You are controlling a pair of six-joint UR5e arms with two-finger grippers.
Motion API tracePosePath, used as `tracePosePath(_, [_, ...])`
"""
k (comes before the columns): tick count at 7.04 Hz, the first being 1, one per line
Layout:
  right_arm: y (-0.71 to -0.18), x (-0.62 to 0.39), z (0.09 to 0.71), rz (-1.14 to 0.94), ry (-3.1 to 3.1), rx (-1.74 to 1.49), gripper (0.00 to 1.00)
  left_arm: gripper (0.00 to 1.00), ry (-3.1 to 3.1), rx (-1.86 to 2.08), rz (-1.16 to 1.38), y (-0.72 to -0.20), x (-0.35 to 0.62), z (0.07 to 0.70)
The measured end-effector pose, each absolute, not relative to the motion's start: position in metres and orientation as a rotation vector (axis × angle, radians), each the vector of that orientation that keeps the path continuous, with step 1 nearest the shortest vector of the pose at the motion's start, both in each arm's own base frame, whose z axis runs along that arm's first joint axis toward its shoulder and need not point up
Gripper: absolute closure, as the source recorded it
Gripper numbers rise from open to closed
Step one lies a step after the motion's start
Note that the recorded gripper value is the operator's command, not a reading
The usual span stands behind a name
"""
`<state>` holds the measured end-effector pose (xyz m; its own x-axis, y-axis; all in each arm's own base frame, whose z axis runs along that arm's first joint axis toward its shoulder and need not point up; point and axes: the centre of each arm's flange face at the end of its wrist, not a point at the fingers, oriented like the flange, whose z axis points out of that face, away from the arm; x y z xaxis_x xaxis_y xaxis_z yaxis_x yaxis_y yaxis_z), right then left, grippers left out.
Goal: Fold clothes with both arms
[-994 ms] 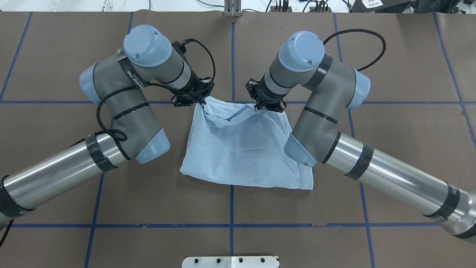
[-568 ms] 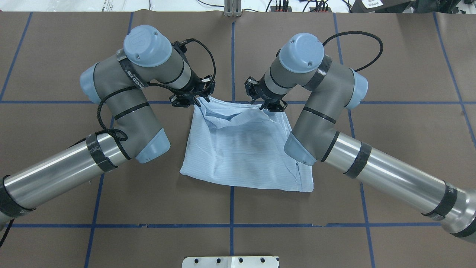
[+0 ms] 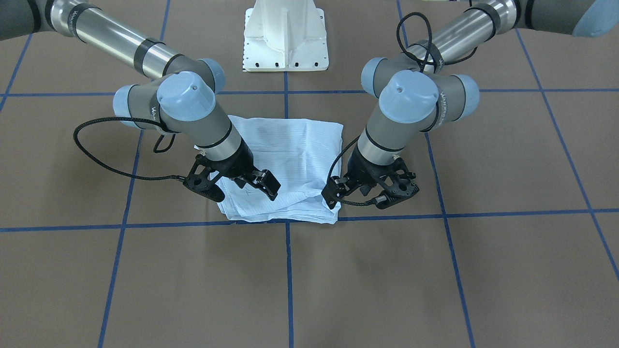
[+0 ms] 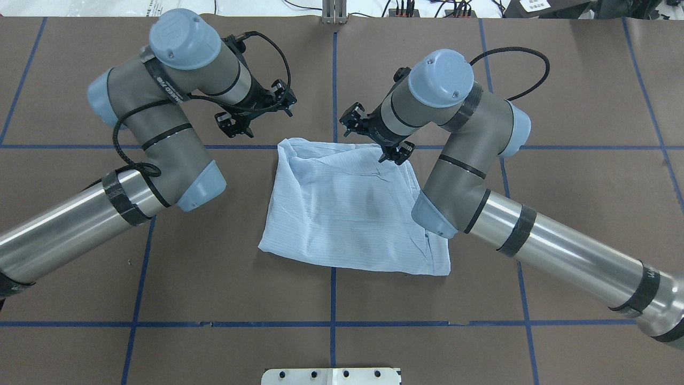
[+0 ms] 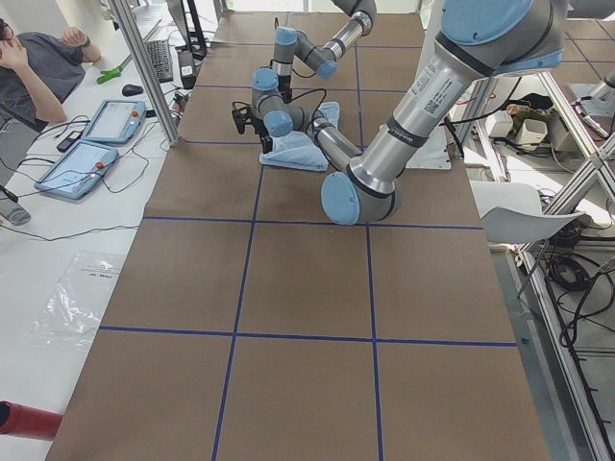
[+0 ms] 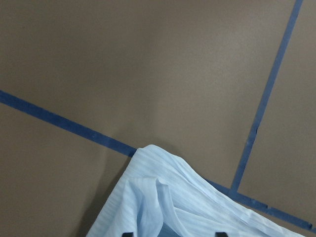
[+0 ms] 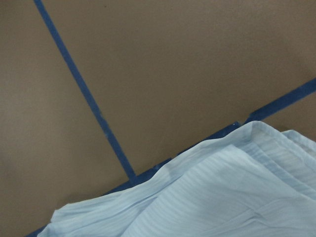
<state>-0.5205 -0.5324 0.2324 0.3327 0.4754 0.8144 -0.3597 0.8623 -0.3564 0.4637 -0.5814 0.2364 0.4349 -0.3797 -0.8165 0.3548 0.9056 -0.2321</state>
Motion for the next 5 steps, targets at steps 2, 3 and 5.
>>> tracePosePath(2, [-0.517,-0.529,0.222,0.448,-1.110,-0.072,0.00,0.01,1.000,0.021,-0.403,-0.586,0.418,0.274])
tracePosePath(3, [-0.516,-0.526,0.221,0.369,-1.072,-0.017,0.00,0.01,0.982,0.062,-0.363,-0.585,0.390,0.296])
tracePosePath(5, [-0.534,-0.483,0.223,0.176,-0.915,0.117,0.00,0.01,0.925,0.170,-0.253,-0.583,0.320,0.346])
